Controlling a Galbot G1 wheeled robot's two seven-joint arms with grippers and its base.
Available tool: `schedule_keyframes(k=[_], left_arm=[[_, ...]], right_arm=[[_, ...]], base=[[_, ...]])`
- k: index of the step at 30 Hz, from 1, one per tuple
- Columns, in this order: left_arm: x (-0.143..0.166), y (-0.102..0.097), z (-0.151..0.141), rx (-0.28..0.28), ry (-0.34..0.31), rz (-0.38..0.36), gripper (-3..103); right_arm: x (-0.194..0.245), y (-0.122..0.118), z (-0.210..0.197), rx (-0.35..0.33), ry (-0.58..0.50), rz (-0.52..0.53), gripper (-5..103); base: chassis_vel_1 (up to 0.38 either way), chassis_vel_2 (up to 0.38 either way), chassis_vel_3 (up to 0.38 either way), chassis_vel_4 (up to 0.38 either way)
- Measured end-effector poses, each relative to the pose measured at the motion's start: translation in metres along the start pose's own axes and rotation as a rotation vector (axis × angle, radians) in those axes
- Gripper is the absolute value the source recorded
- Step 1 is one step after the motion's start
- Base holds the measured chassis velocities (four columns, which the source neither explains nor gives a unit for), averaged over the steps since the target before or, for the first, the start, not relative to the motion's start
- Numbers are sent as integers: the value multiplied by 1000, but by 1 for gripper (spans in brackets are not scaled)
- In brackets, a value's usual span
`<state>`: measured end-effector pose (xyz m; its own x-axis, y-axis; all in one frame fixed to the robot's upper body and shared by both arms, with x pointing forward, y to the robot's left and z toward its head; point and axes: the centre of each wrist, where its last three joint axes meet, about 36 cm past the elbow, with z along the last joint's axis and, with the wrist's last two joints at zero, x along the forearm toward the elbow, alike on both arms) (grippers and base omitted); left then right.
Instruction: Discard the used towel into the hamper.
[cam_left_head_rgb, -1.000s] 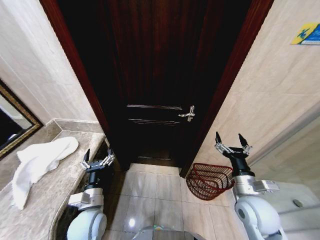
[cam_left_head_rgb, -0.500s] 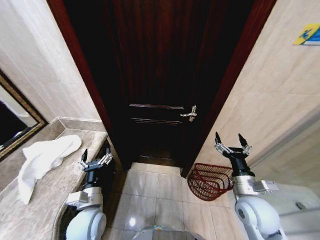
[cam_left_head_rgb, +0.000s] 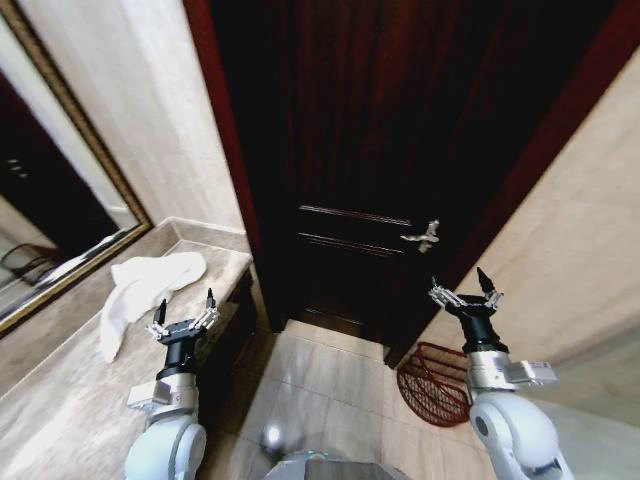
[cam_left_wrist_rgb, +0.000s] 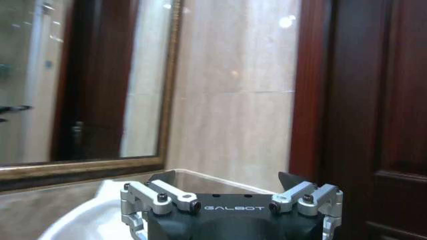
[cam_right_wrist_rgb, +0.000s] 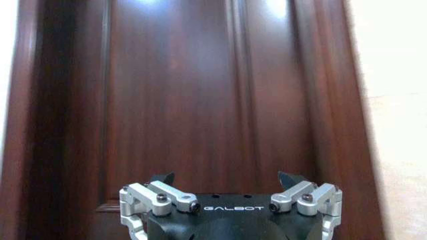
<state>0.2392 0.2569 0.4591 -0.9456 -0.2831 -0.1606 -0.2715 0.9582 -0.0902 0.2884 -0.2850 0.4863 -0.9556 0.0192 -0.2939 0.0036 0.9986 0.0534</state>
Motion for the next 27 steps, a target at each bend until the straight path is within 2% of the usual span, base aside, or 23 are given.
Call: schedule_keyframes(k=[12,23,27], left_arm=[[-3,-1,4,1,8,-20,100],[-5,1,9,-31,3,-32,100],[-7,5,15,-58,32,-68,100]], right_arm=[[-4,-3,3,6,-2,-3,100],[-4,-4,6,8,0,-1,100],[-5,-6,8,9,-1,3,100]], base=[[128,132,126,129],[53,60,57,51],[0,0,0,0]])
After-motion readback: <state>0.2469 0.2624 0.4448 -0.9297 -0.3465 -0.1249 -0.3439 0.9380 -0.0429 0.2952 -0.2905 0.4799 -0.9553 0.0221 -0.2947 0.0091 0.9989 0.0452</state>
